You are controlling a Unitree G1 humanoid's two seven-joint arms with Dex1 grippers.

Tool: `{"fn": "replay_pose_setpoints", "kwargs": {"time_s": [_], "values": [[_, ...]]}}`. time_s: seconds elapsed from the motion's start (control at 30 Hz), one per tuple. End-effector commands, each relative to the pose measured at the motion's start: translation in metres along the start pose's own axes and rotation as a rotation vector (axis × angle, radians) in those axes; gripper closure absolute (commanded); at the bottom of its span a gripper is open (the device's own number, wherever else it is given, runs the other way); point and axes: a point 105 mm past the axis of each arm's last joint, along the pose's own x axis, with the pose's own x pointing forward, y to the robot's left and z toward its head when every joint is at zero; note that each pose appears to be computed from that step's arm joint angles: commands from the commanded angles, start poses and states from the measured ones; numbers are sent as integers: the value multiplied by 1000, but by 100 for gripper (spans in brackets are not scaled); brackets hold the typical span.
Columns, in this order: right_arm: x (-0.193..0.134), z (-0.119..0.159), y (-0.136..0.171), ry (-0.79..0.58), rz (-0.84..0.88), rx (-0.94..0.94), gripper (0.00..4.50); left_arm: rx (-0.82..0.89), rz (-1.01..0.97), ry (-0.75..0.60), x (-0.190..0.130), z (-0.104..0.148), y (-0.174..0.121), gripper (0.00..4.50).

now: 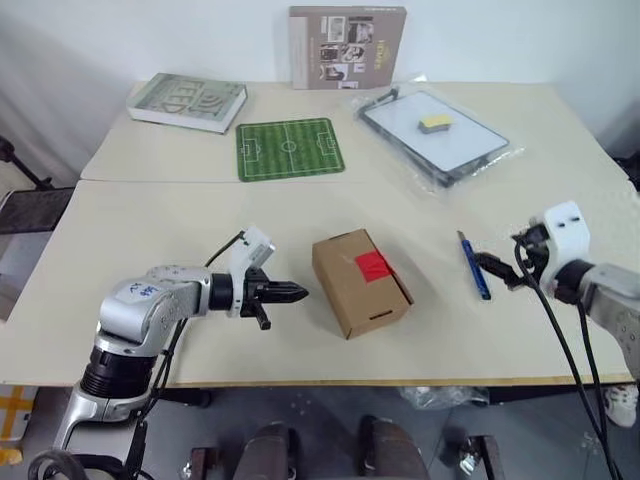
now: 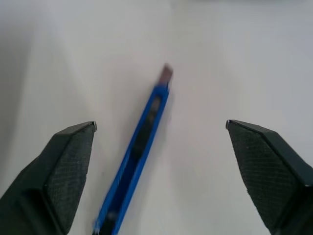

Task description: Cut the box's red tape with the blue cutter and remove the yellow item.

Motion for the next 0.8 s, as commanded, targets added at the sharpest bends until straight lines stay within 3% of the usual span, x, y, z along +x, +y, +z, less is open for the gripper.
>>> {"fn": "replay_pose_setpoints", "kwargs": {"time_s": [0.03,0.07,0.17,0.53,0.8], "values": [[20,17,33,-5,134,-23,5,24,-44,-51,10,7,-13,450],[23,18,35,7,145,-22,5,22,-44,-53,11,7,-13,450],[41,14,70,58,274,-82,66,21,-22,-71,21,3,-10,450],[50,15,100,88,376,-170,441,84,26,-150,31,8,-7,450],[47,12,118,136,411,-152,446,88,27,-143,43,12,-3,450]]}}
